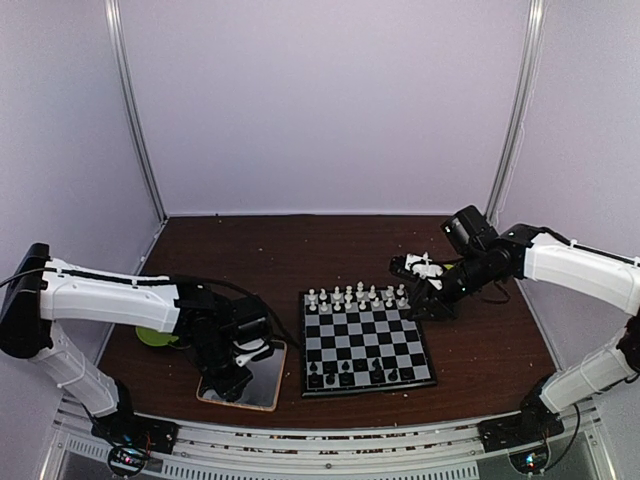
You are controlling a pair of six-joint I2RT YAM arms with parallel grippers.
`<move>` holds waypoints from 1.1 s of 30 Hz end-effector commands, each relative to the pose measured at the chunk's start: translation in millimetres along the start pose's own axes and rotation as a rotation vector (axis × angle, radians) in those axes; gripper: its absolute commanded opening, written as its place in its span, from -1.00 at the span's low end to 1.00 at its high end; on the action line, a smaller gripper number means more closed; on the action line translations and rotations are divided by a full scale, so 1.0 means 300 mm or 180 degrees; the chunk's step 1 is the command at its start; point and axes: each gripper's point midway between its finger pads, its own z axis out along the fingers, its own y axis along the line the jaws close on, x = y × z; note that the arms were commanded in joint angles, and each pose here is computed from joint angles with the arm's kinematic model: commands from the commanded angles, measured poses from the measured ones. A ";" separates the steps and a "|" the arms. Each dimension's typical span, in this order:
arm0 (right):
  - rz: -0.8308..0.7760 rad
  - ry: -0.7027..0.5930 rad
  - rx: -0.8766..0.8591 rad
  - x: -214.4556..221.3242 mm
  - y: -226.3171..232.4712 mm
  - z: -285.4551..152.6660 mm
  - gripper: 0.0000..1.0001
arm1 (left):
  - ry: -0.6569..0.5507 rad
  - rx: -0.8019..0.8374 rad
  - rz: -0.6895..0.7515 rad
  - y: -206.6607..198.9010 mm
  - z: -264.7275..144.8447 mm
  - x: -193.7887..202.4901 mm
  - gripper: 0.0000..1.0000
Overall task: Set up the chess pieces on the board
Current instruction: Pick up the pawn from the storage box.
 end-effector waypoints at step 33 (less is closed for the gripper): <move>-0.0018 0.0059 -0.0020 0.019 -0.002 0.010 -0.29 | -0.0387 -0.0722 0.0462 0.048 -0.131 -0.355 -1.00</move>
